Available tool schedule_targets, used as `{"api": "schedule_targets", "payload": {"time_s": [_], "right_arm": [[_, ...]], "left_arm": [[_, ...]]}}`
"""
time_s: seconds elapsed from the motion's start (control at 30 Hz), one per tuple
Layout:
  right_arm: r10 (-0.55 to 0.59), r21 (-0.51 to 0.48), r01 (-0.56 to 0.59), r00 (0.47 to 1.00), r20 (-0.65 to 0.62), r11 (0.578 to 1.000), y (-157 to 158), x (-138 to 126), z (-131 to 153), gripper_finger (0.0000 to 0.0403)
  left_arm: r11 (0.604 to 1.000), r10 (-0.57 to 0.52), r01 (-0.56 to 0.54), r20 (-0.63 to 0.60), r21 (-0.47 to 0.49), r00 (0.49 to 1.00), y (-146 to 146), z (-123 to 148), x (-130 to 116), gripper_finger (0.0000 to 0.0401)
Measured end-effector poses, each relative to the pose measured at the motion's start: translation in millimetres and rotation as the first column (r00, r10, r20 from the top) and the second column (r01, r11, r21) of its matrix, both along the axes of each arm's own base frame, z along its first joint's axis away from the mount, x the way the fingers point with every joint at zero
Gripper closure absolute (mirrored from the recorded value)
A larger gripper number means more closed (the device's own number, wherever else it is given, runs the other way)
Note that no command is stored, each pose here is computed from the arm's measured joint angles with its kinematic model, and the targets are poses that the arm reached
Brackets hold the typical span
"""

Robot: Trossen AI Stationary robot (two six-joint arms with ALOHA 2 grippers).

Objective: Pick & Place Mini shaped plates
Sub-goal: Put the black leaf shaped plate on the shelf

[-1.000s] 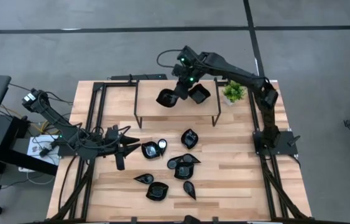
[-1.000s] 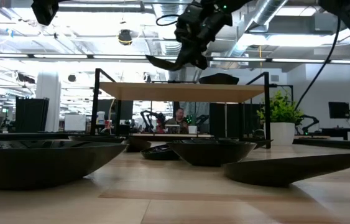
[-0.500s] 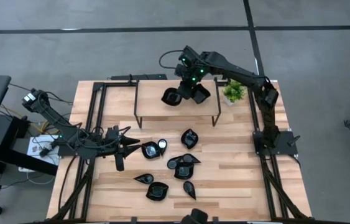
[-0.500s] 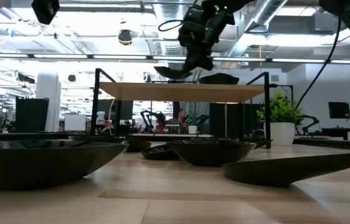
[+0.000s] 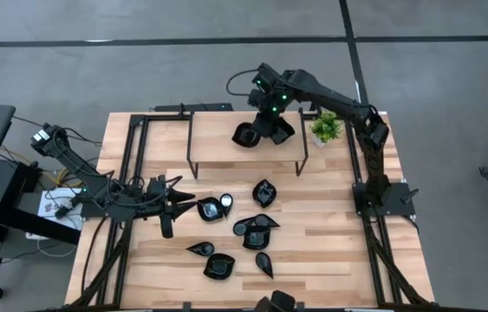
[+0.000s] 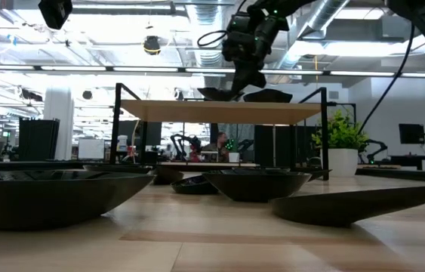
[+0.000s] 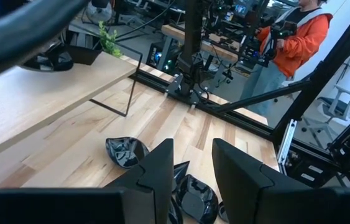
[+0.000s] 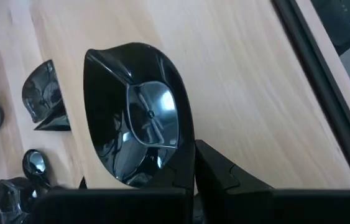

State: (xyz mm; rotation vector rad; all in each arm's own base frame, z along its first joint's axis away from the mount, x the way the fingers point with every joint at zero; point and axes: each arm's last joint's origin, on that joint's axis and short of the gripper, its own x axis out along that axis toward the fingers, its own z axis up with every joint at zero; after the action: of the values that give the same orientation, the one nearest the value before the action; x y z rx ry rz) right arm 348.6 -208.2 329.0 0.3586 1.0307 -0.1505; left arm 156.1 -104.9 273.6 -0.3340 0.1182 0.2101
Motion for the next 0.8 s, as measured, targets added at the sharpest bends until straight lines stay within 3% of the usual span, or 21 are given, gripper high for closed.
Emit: {"api": "schedule_targets", "payload": {"time_s": [0.47, 0.8], "right_arm": [[-0.012, -0.012, 0.012, 0.998, -0.054, 1.0, -3.1, -6.3, -2.1, 0.0401], [0.0, -0.041, 0.0, 1.0, -0.015, 0.999, -4.2, -2.2, -0.3, 0.0401]], "left_arm": [[1.0, -0.001, 0.001, 0.001, 0.0, 1.0, -0.1, 0.1, 0.0, 0.0288], [1.0, -0.001, 0.001, 0.001, 0.0, 1.0, -0.1, 0.2, 0.0, 0.0288]]}}
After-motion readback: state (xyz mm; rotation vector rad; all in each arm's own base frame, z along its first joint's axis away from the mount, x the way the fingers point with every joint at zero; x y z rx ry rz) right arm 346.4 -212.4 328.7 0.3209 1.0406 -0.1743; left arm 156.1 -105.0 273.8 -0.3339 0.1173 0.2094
